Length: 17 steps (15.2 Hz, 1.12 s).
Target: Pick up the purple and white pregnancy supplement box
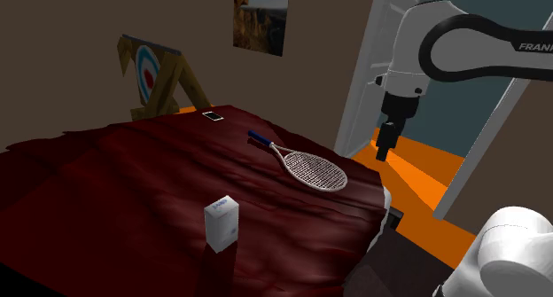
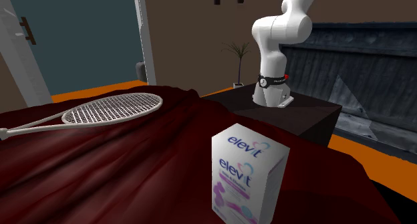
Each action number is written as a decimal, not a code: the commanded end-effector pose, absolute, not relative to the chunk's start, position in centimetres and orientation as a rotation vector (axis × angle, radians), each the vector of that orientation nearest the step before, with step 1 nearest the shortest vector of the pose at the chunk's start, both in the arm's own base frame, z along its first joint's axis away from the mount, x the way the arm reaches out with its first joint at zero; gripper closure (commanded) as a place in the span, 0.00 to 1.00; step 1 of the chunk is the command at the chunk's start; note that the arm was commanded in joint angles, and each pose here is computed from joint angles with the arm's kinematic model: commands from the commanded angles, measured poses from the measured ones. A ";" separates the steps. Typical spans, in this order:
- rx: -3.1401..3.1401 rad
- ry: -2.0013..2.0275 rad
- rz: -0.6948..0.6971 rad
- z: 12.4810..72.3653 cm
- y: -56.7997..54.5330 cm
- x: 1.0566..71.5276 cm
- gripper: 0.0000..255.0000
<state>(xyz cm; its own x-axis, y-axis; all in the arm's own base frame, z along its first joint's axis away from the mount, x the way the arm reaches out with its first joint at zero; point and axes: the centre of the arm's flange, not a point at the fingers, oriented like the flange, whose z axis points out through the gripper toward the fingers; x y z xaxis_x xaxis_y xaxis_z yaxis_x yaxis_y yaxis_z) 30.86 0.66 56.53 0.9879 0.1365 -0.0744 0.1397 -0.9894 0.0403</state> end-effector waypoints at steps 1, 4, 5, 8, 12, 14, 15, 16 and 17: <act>3.087 0.215 -0.111 56.5 0.7 30.9 0.00; 3.079 0.348 -0.107 54.9 2.0 34.1 0.00; 3.075 0.393 -0.106 54.3 2.5 35.2 0.00; 3.060 0.526 -0.102 52.7 4.2 38.3 0.00; 3.031 0.702 -0.096 50.5 6.9 42.1 0.00; 3.013 0.790 -0.093 49.4 8.4 43.9 0.00; 3.003 0.834 -0.092 48.9 9.2 44.8 0.00; 2.992 0.877 -0.090 48.3 10.1 45.6 0.00; 2.981 0.921 -0.089 47.8 10.9 46.4 0.00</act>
